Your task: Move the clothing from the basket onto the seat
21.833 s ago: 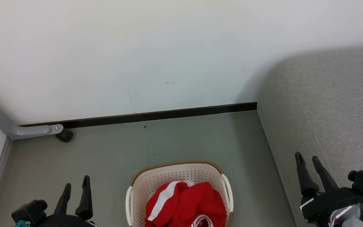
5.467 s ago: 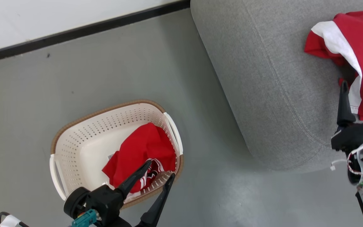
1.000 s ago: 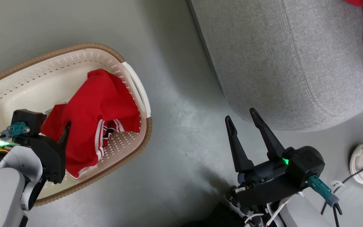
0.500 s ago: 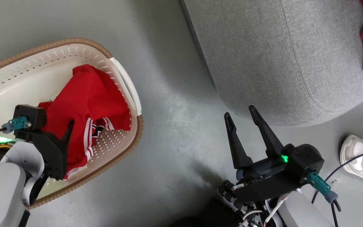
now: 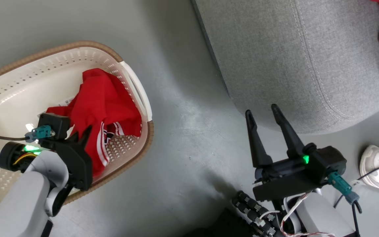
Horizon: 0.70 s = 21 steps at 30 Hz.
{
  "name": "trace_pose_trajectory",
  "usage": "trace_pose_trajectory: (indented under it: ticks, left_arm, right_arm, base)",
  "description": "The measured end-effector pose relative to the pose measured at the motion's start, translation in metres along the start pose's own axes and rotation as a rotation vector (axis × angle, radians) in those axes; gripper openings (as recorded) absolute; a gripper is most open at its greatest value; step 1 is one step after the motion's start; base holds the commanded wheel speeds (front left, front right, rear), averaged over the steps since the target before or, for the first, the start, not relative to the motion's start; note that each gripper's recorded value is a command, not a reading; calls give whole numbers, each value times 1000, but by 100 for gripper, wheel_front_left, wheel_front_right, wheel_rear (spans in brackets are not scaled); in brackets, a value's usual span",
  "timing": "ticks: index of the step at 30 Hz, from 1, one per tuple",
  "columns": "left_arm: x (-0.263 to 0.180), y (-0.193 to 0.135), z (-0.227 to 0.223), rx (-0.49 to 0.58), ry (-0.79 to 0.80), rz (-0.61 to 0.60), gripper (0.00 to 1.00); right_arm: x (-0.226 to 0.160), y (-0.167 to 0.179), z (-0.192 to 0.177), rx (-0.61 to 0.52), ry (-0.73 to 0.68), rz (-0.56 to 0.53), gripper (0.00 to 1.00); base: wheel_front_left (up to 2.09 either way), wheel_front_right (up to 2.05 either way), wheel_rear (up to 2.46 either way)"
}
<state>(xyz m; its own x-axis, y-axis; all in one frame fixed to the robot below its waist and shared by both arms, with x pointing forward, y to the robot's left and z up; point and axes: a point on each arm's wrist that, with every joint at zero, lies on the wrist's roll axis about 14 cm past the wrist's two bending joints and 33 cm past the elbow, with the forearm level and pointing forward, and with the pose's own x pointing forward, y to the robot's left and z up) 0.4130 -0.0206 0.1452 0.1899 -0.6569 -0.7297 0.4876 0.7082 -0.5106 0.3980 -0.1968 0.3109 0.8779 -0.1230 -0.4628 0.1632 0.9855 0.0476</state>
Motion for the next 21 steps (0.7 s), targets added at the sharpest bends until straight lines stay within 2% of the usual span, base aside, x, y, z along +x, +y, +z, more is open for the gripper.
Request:
trace_pose_trajectory:
  ticks: [10,21]
  left_arm:
    - [-23,-24,37,-24,-195,-11,0]
    - [-89,-30,84,32,-433,58,0]
  right_arm:
    - [9,-9,20,-33,-60,-6,100]
    - [16,-2,52,-83,-150,72,100]
  base:
    - [0,0,0]
    - [0,0,0]
